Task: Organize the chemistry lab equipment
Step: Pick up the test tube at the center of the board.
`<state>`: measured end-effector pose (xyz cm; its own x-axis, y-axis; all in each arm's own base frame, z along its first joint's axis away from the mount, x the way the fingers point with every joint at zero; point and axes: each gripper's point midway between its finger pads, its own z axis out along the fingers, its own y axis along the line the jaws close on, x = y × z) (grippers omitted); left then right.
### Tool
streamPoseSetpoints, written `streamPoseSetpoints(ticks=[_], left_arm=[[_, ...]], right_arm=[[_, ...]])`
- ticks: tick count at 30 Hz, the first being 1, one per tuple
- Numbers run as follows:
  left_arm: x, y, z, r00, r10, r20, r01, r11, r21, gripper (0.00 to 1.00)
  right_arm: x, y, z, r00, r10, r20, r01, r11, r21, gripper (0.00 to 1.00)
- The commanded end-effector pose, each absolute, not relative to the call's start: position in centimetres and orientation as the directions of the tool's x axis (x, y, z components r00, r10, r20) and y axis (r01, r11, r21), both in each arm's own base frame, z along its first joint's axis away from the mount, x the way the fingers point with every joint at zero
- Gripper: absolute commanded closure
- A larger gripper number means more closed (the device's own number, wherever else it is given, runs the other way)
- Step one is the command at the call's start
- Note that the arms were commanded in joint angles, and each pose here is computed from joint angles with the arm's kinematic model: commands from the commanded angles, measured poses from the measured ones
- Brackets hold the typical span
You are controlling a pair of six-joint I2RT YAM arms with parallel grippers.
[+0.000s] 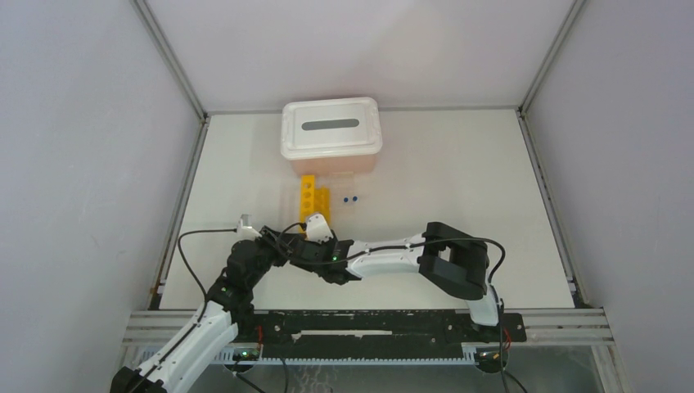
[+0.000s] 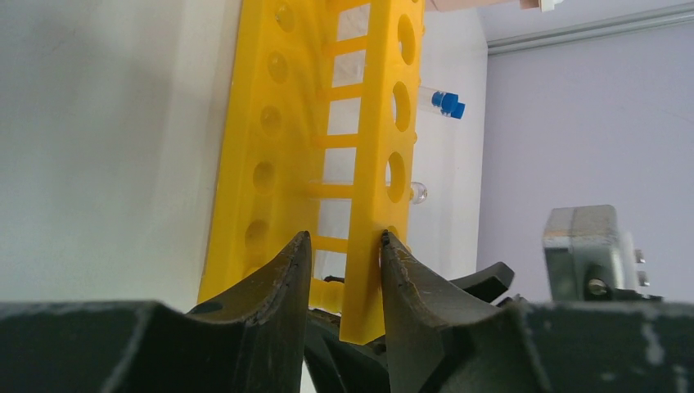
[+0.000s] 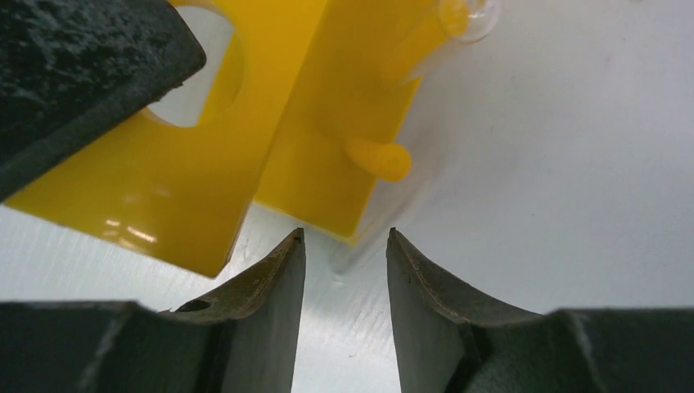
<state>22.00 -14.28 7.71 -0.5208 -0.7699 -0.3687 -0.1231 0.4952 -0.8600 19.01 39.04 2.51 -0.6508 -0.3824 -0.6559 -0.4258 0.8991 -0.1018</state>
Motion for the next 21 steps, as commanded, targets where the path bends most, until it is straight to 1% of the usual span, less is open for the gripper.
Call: streamPoseSetpoints(ticks=[1, 10, 15, 18, 21], left_arm=[[16.8, -11.6, -3.3, -0.629, -0.700, -0.338, -0.337, 0.637, -0.693, 0.61], [16.8, -11.6, -3.2, -0.630, -0.699, -0.339, -0.333, 0.637, -0.695, 0.61], [16.8, -11.6, -3.2, -0.629, -0.699, -0.340, -0.333, 0.638, -0.694, 0.61], [16.8, -11.6, -3.2, -0.629, -0.698, -0.341, -0.331, 0.638, -0.695, 0.61], [16.8, -11.7, -3.2, -0.631, -0.698, -0.338, -0.331, 0.637, -0.696, 0.61]], right_arm=[[19.7, 39.4, 2.3, -0.660, -0.354, -0.663, -0.382, 0.918, -0.110, 0.52], [19.4, 37.0, 1.6, -0.668, -0.374, -0.643, -0.348, 0.921, -0.173, 0.53], [18.9, 36.1, 1.7, -0.674, -0.363, -0.643, -0.349, 0.924, -0.155, 0.56], [18.6, 36.0, 1.2, -0.690, -0.346, -0.636, -0.356, 0.927, -0.119, 0.59], [18.2, 36.0, 0.5, -0.703, -0.343, -0.622, -0.368, 0.925, -0.094, 0.66]])
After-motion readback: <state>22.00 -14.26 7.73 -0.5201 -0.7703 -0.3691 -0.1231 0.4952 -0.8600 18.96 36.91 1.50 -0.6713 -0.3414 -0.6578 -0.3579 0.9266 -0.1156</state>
